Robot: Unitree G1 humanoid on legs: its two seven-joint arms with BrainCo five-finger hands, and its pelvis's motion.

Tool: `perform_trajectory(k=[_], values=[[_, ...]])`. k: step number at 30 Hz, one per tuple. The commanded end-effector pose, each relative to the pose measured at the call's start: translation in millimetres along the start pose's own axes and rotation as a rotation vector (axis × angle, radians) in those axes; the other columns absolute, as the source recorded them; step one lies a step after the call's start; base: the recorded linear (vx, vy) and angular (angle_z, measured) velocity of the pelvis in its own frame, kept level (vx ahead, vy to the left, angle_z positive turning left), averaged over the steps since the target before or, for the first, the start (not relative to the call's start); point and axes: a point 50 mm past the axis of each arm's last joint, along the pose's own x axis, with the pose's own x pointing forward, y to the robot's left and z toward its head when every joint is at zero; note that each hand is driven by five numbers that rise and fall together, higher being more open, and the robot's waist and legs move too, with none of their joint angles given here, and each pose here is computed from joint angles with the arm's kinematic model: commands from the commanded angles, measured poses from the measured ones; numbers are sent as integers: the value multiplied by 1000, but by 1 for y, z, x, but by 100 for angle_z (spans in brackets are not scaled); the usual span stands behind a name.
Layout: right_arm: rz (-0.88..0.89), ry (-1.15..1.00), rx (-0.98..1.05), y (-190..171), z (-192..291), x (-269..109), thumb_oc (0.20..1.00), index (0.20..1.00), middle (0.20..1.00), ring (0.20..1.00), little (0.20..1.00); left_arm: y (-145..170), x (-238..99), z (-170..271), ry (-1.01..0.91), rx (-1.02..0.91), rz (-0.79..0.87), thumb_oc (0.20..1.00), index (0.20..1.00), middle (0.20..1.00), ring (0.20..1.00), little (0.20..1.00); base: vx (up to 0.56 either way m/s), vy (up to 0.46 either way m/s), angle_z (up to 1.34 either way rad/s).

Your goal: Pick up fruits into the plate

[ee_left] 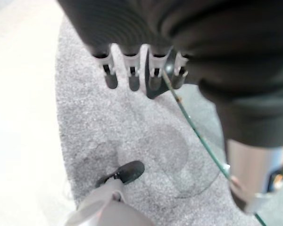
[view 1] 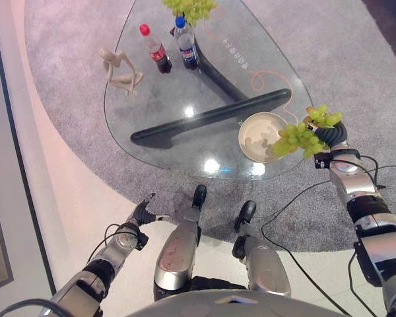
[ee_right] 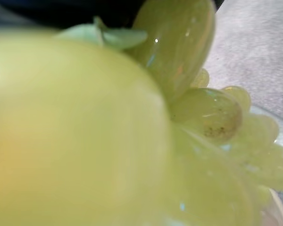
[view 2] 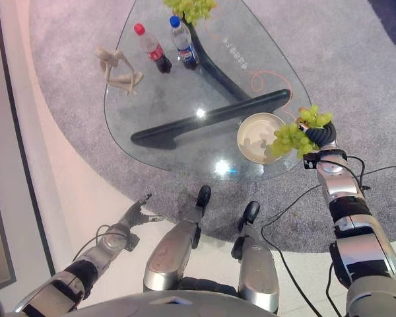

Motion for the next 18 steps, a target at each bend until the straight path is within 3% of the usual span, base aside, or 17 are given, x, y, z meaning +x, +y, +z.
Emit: perform_trajectory(k=[1,18], values=[[-47,-214,-104,-19,55,13,200,200,200,200,200,-4,4,8,-22,-33,16,1000,1000,1000,1000,1000,-48,102,3],[-57,-192,-315,-4,74,29,200,200,200,200,200,-10,5,20,-67,-68,0,1000,1000,1000,1000,1000,-10,46,6]])
